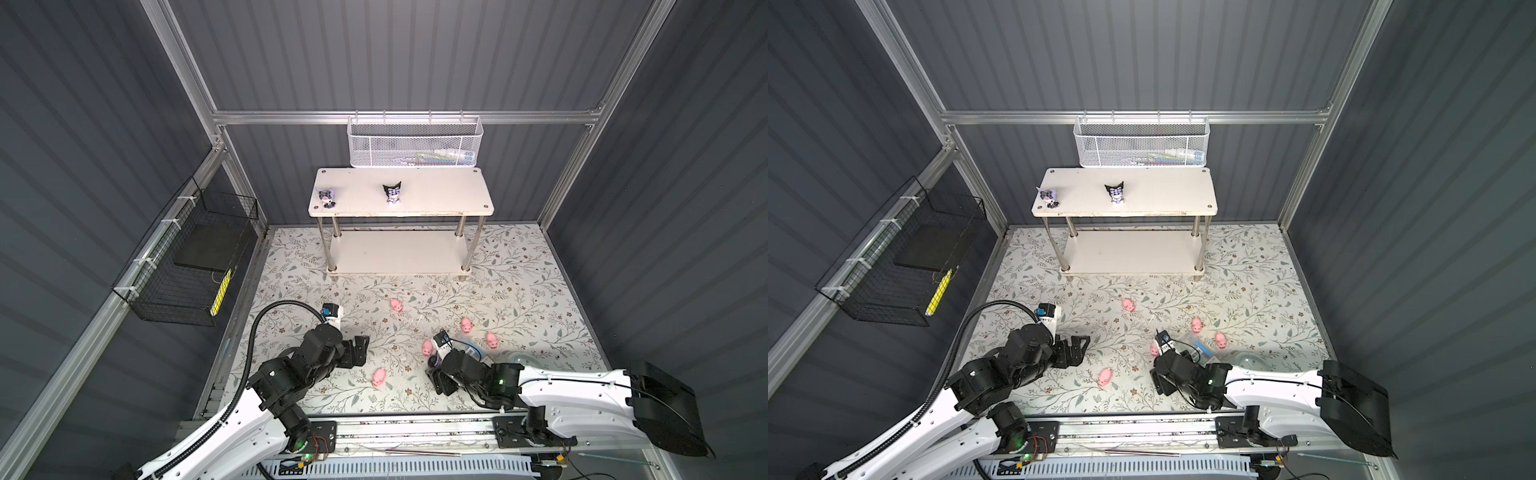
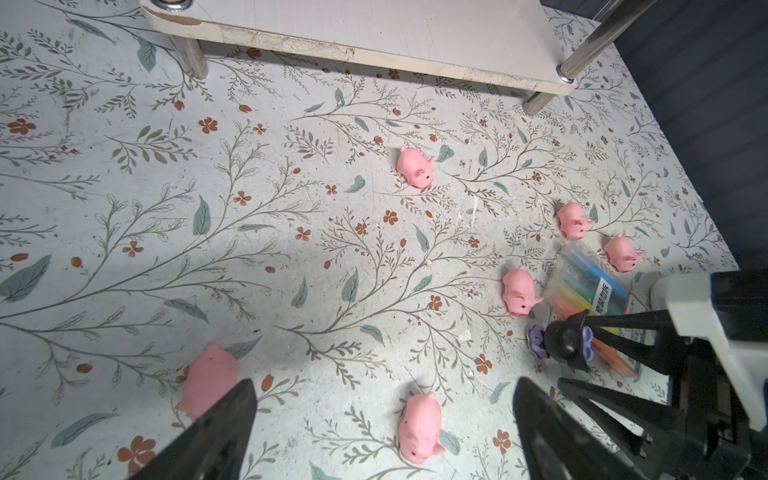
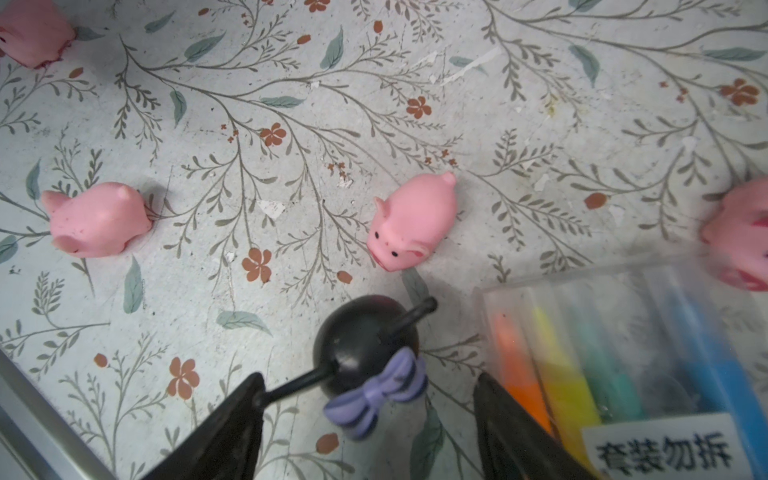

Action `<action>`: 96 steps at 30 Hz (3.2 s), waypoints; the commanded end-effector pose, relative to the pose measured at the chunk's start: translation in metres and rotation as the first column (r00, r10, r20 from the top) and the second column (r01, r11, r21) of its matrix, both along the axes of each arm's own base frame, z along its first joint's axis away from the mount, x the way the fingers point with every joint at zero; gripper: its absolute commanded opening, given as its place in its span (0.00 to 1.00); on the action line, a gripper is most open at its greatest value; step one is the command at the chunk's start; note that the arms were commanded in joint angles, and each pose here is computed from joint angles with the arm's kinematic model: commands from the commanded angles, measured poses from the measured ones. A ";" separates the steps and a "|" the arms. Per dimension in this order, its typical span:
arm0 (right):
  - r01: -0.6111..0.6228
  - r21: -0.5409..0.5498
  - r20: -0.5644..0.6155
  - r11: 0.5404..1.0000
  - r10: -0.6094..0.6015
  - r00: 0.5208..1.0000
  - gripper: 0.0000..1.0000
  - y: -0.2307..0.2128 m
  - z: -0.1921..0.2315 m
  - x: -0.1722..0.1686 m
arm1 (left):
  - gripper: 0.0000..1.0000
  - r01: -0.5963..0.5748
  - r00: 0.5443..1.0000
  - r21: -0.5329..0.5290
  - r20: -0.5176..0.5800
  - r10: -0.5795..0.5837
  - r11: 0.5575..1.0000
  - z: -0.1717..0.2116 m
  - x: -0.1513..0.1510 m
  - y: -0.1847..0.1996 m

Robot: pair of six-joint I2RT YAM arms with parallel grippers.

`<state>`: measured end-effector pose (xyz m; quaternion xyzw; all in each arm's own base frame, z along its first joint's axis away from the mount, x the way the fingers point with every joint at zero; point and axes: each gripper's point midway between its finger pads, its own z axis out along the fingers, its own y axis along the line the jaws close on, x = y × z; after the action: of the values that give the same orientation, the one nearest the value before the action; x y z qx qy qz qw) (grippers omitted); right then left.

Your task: Place and organize the plastic toys onto the shelf

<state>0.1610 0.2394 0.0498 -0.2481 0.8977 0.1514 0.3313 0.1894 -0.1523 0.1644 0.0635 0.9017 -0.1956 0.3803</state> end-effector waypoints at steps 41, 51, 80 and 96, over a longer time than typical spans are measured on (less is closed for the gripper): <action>-0.061 0.033 0.002 0.998 0.061 0.998 0.38 0.020 -0.001 0.027 | 0.96 0.028 0.999 0.022 0.044 -0.029 0.999 0.011 0.002 -0.001; -0.027 0.032 0.001 0.999 0.027 1.000 0.29 0.019 0.009 0.030 | 0.96 0.020 0.998 0.016 0.051 -0.021 1.000 0.013 0.001 0.002; 0.313 -0.058 0.200 0.948 -0.296 0.934 0.25 -0.018 0.155 0.084 | 0.97 0.124 0.989 -0.002 0.085 -0.124 0.992 0.042 0.024 -0.043; 0.481 0.007 0.317 0.877 -0.458 0.830 0.25 -0.045 0.284 0.152 | 0.98 0.249 0.956 0.020 0.155 -0.249 0.968 0.093 0.047 -0.087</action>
<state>0.3051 0.2072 0.3199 -0.0536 0.8749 0.0212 0.4809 0.2351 -0.2266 0.2381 0.1612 0.8701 -0.2223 0.4093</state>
